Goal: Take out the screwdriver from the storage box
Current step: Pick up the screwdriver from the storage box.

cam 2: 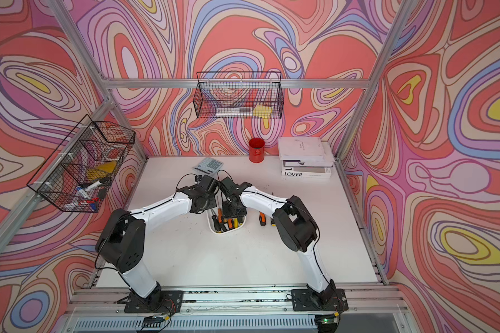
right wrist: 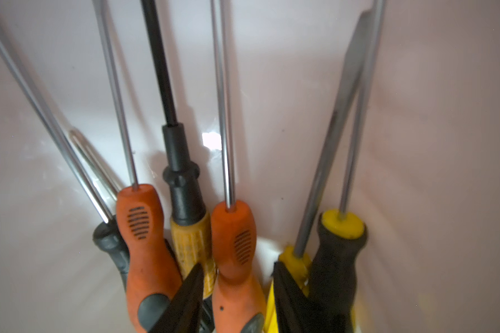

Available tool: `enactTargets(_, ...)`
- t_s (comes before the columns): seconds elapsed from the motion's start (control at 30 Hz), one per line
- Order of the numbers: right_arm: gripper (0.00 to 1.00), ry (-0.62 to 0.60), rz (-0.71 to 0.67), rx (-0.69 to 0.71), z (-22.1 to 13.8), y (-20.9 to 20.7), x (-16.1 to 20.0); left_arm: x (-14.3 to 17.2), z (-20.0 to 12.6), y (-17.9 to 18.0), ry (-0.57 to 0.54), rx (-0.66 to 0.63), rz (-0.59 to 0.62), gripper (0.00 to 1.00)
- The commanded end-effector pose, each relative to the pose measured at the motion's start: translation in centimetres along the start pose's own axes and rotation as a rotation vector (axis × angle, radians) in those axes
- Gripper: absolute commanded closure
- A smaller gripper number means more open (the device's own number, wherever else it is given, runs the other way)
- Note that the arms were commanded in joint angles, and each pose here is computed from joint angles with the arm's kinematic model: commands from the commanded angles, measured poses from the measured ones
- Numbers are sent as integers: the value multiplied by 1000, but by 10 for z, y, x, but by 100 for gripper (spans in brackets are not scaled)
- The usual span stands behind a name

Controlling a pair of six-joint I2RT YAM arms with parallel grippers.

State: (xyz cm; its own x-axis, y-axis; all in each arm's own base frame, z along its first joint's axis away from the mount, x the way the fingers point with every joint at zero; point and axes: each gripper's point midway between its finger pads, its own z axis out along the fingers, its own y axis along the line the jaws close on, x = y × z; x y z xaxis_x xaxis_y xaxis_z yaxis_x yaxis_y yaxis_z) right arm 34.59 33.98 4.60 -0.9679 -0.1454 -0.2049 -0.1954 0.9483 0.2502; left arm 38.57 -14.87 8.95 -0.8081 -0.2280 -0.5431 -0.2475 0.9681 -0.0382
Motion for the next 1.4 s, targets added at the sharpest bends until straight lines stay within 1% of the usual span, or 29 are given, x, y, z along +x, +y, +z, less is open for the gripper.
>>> enactTargets(0.0,62,9,35,199,19,-42,9,-12,-14,2,-41,-5,4,100)
enactTargets(0.17,72,-35,59,197,12,-41,2,-10,-12,2,-35,-7,1,100)
enactTargets(0.23,71,-35,59,182,14,-39,2,-9,-12,2,-33,-6,2,100)
enactTargets(0.3,68,-10,59,174,20,-37,5,-10,-13,2,-36,-3,-1,100)
enactTargets(0.4,57,5,63,164,29,-34,8,-11,-14,2,-37,-2,-1,100)
enactTargets(0.47,54,21,69,161,36,-35,11,-11,-14,2,-39,-3,-1,100)
enactTargets(0.53,53,47,66,176,43,-37,16,-11,-14,2,-38,-5,0,100)
enactTargets(0.57,55,55,62,183,45,-38,18,-11,-14,2,-37,-4,1,100)
enactTargets(0.7,73,52,62,191,45,-41,20,-10,-13,3,-38,-10,3,100)
enactTargets(0.87,93,-24,70,160,25,-35,8,-9,-13,4,-36,-12,4,100)
enactTargets(0.93,99,-58,70,146,15,-31,2,-10,-12,4,-37,-14,2,100)
enactTargets(1.1,100,-157,64,105,-16,-21,-16,-10,-12,6,-38,-24,6,100)
enactTargets(1.27,100,-265,49,48,-55,-8,-34,-9,-11,6,-36,-28,6,100)
enactTargets(1.37,100,-304,44,15,-76,-1,-41,-8,-8,5,-30,-33,11,100)
